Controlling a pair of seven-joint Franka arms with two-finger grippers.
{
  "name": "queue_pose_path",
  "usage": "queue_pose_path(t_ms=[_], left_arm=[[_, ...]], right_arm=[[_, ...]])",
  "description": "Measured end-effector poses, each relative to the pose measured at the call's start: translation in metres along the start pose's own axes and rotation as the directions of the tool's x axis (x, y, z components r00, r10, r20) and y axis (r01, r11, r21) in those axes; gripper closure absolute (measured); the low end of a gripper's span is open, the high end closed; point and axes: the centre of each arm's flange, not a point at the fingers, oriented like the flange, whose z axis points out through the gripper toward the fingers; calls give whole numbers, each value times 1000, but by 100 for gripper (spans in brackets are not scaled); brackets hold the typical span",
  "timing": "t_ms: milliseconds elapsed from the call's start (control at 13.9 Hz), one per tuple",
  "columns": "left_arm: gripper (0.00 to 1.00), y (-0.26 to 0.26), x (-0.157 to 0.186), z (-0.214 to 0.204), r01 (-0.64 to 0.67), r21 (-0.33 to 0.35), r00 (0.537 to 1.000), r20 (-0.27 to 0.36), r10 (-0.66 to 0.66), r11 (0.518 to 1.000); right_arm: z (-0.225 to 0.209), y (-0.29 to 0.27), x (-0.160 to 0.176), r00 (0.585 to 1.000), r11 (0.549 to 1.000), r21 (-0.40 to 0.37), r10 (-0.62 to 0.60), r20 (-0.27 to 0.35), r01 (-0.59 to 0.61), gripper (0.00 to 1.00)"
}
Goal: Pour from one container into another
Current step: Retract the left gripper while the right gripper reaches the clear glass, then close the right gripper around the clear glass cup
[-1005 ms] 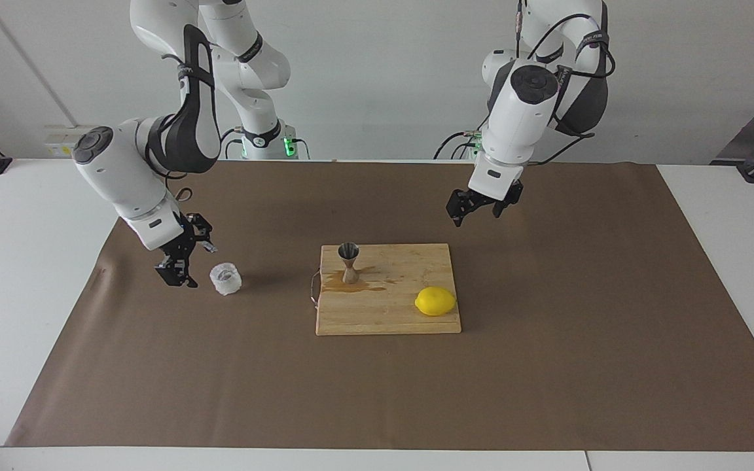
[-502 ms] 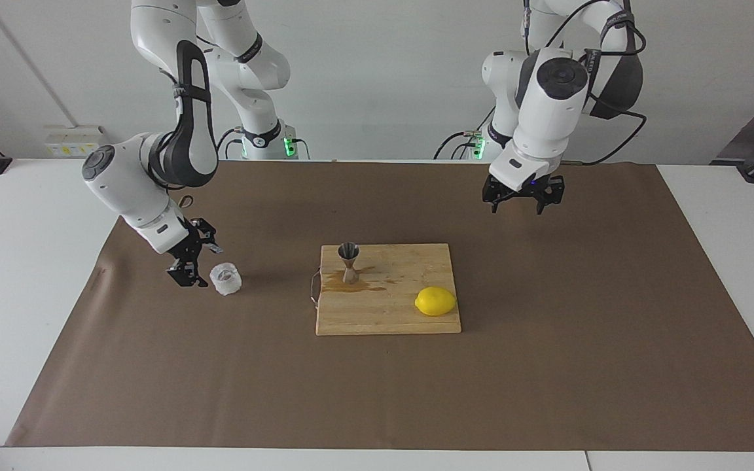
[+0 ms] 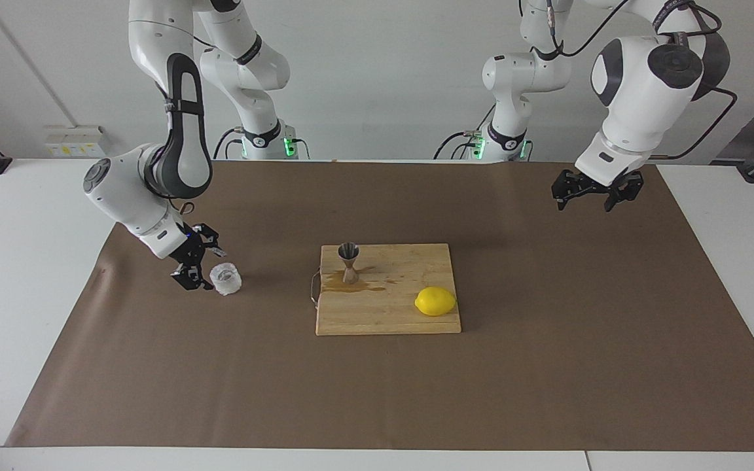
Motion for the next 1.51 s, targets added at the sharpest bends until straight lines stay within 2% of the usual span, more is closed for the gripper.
queue_pose_path(t_ms=[144, 359, 574, 861, 1005, 1076, 1148, 1292, 1363, 1435, 1507], left_arm=[[0, -9, 0, -15, 17, -12, 1000, -17, -18, 1000], [0, -8, -4, -63, 17, -11, 999, -40, -17, 1000], [0, -9, -12, -93, 18, -12, 999, -37, -18, 1000], [0, -10, -13, -89, 21, -13, 999, -27, -21, 1000], [0, -12, -10, -88, 26, -28, 999, -47, -27, 999], [0, -11, -9, -88, 30, -55, 998, -54, -33, 998], [0, -13, -9, -87, 36, -77, 998, -53, -40, 996], [0, -12, -9, -83, 38, -94, 998, -45, -43, 995], [0, -11, -9, -83, 36, -94, 998, -42, -40, 995], [0, -11, -10, -82, 34, -94, 999, -34, -38, 995], [0, -10, -12, -81, 32, -93, 999, -19, -34, 995]], right_arm=[[12, -1, -9, 999, 1000, -2, -10, -34, 10, 0], [23, -2, -14, 996, 1000, -12, -22, -81, 21, 0], [28, -3, -14, 995, 1000, -10, -28, -92, 27, 0], [30, -2, -10, 995, 999, -8, -33, -94, 32, 0], [30, -2, -10, 995, 999, -8, -34, -94, 33, 0], [30, -2, -10, 995, 999, -8, -34, -94, 33, 6], [30, -2, -10, 995, 999, -8, -34, -94, 34, 6], [28, -2, -9, 995, 999, -10, -36, -95, 35, 24], [26, -1, -8, 995, 999, -15, -38, -95, 36, 37], [26, -1, -8, 995, 999, -15, -38, -95, 36, 37], [25, 0, -8, 995, 999, -16, -38, -95, 37, 43]])
